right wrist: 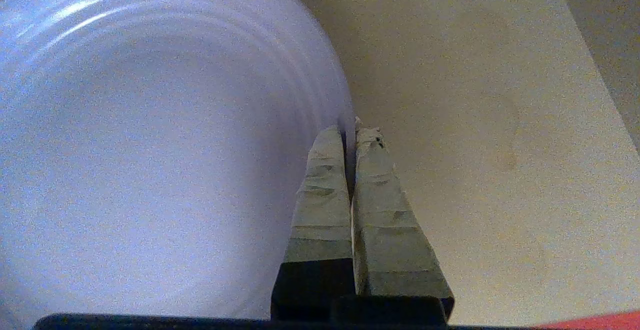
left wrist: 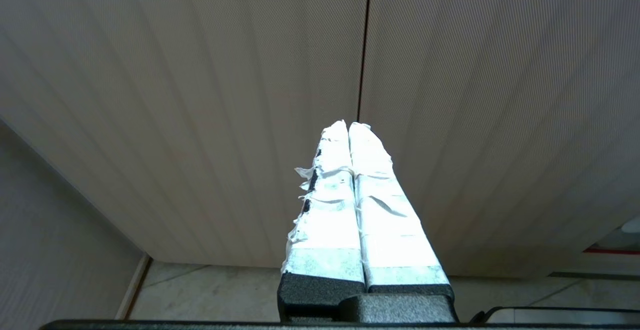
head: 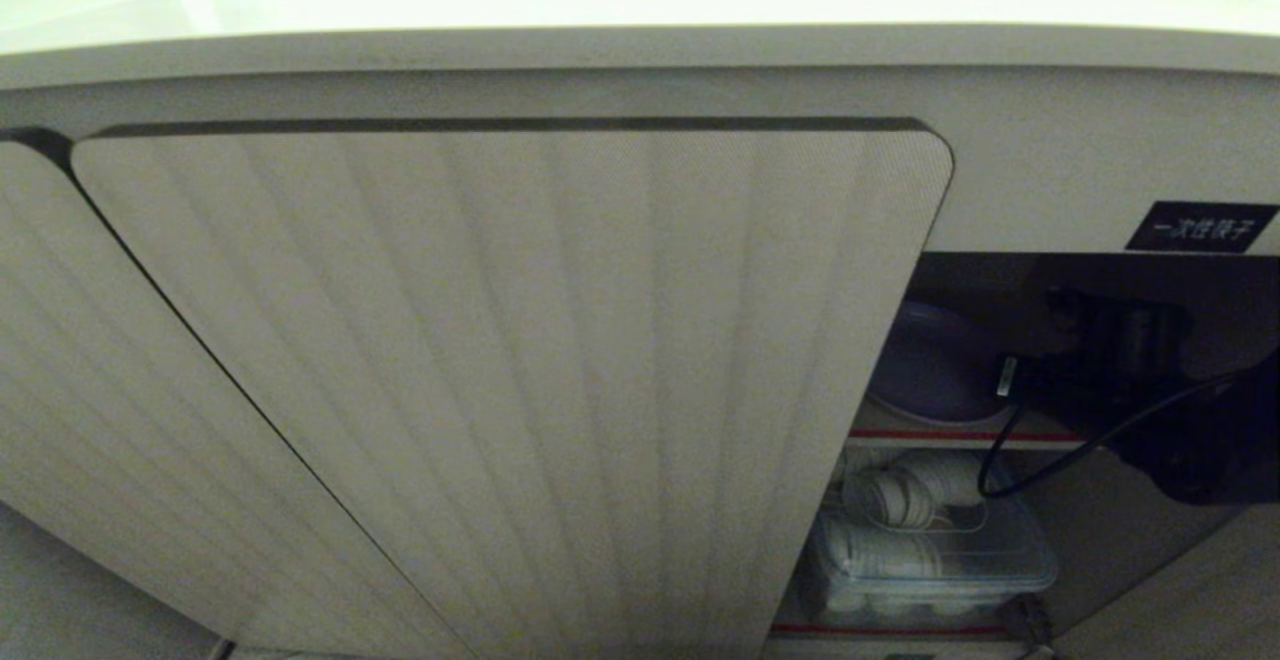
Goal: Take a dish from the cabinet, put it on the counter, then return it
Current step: Take the plate from the cabinet
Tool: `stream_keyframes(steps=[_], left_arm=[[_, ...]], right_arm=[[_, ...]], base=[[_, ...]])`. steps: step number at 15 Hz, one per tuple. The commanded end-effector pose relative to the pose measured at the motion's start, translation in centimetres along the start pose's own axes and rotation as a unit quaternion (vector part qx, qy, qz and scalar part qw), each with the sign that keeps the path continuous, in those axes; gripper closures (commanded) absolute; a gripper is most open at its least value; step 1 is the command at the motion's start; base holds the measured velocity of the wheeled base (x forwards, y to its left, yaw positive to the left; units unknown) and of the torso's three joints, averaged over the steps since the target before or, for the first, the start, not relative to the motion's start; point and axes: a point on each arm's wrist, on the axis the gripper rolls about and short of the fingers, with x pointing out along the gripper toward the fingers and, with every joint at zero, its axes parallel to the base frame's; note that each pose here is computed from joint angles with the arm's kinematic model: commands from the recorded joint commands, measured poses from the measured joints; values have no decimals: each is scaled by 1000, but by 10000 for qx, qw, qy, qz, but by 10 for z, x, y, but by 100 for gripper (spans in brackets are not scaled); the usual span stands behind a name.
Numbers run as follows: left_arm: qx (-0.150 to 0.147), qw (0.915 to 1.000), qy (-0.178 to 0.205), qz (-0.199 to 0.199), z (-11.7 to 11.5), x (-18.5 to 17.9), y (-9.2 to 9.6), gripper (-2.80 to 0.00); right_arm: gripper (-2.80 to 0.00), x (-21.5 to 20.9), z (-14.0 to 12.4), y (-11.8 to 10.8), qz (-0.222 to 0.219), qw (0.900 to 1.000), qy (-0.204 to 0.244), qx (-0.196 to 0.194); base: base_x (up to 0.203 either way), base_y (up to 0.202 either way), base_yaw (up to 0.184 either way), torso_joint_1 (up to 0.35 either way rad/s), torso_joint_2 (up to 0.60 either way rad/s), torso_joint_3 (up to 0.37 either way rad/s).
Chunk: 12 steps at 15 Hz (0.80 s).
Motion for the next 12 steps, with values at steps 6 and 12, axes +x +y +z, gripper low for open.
stream_keyframes(steps=[6,12], left_arm=[[-4,10000,-2,2,0,0,0,0],[-4,10000,-2,2,0,0,0,0]], right_arm=[[0,-15,3,-1,22,10000,-91,13],[0,-33,-2,-2,40,9999,-69,102]], base=[[0,0,0,0,0,0],[0,0,0,0,0,0]])
